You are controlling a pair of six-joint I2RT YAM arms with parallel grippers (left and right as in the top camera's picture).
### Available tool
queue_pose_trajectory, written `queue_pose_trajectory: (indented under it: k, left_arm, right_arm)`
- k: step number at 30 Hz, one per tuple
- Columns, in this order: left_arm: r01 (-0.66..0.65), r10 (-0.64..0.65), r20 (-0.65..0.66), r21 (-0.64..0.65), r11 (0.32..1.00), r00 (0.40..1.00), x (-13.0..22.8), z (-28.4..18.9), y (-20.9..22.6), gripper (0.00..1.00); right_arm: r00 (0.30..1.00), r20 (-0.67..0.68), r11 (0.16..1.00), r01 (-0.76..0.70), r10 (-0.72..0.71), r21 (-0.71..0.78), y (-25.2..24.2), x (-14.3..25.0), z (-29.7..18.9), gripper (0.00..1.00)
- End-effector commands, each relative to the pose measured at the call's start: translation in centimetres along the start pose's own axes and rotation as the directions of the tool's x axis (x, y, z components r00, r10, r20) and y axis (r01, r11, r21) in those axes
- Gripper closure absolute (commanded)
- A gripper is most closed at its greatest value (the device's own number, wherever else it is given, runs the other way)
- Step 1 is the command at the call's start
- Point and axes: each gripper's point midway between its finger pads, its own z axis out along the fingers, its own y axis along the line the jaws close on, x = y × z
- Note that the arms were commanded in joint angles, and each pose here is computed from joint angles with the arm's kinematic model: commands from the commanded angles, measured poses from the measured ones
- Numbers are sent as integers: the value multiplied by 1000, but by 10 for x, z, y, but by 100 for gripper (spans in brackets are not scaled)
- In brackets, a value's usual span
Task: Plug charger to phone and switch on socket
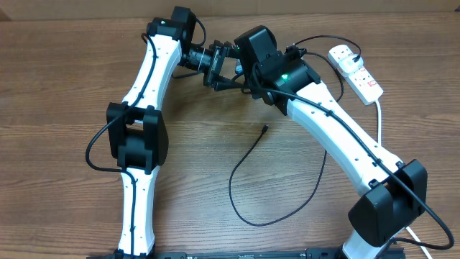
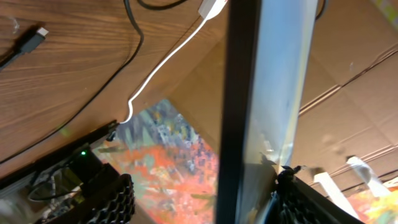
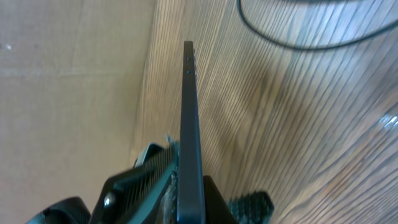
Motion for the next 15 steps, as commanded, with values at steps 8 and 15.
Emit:
queue_pose_trajectory:
  k: [8,15]
  left_arm:
    - [74,-77,105,35,997,991,-24,-26,-11,45]
    - [142,-147,105,47,989,984,-25,-29,-11,55]
  right_arm:
    - [991,-52,993,-121,121,0,3,7,-3,96]
    - [958,-100,963,-266,269,35,1,17,-3,96]
